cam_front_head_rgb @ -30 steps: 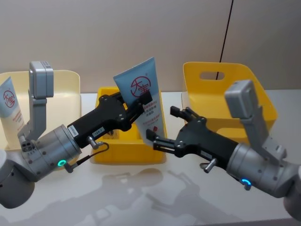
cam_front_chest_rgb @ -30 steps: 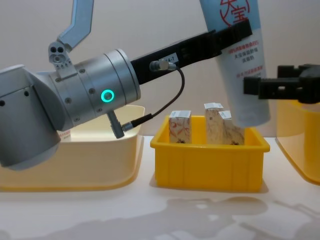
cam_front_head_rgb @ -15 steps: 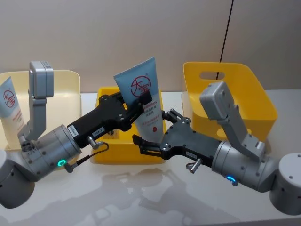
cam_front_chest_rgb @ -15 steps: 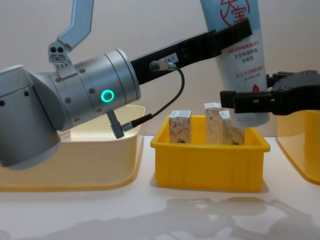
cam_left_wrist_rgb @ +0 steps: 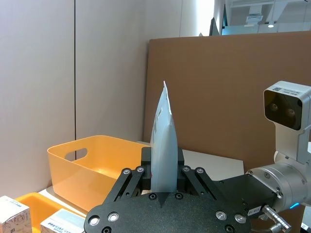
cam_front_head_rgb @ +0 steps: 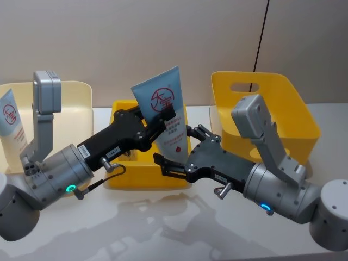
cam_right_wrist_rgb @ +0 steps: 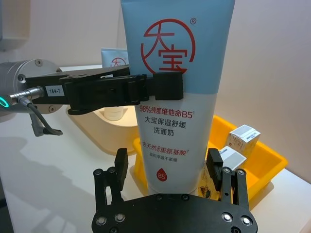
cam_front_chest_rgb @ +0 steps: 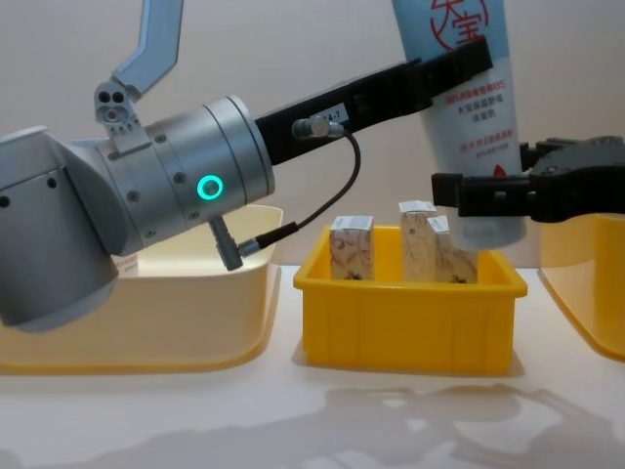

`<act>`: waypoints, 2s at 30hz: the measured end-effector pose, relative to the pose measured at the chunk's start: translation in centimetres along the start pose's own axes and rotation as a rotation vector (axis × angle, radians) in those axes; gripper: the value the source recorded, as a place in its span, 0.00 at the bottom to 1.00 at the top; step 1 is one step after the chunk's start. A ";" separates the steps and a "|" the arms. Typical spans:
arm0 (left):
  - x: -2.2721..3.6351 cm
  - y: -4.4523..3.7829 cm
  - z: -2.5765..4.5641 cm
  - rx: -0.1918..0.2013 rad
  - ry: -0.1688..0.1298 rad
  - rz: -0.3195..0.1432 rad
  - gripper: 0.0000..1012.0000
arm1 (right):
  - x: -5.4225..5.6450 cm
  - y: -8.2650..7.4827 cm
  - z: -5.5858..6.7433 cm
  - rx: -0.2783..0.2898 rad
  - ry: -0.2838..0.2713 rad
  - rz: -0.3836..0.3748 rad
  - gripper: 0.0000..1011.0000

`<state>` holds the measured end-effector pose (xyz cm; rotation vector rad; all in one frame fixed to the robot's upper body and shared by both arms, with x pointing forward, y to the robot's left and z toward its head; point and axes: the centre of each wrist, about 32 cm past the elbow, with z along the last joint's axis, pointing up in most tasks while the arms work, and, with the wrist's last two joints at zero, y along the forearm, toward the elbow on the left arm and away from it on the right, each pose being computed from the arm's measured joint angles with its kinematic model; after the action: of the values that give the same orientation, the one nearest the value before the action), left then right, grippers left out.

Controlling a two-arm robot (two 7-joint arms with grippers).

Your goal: Bimanual collaborative sorting of washing and personal care products

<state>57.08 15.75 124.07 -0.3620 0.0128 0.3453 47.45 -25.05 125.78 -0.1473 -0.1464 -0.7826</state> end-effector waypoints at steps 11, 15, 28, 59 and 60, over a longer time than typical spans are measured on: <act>0.00 0.00 0.00 0.000 0.000 0.000 0.25 | -0.1 -0.1 -0.1 0.010 0.001 -0.018 0.99; 0.00 0.00 0.00 0.000 0.000 0.000 0.25 | -0.1 -0.1 -0.1 0.012 0.002 -0.021 0.99; 0.00 0.00 0.00 0.000 0.000 0.000 0.25 | -0.3 0.3 0.0 0.009 0.005 -0.014 0.99; 0.00 0.00 0.00 0.000 0.000 0.000 0.25 | -0.4 0.7 0.1 0.002 0.008 -0.005 0.62; 0.00 0.00 0.00 0.000 0.000 0.000 0.25 | -0.4 0.7 0.1 0.002 0.008 -0.005 0.61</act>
<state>57.08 15.75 124.06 -0.3621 0.0129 0.3454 47.68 -24.26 125.75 -0.1425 -0.1402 -0.7876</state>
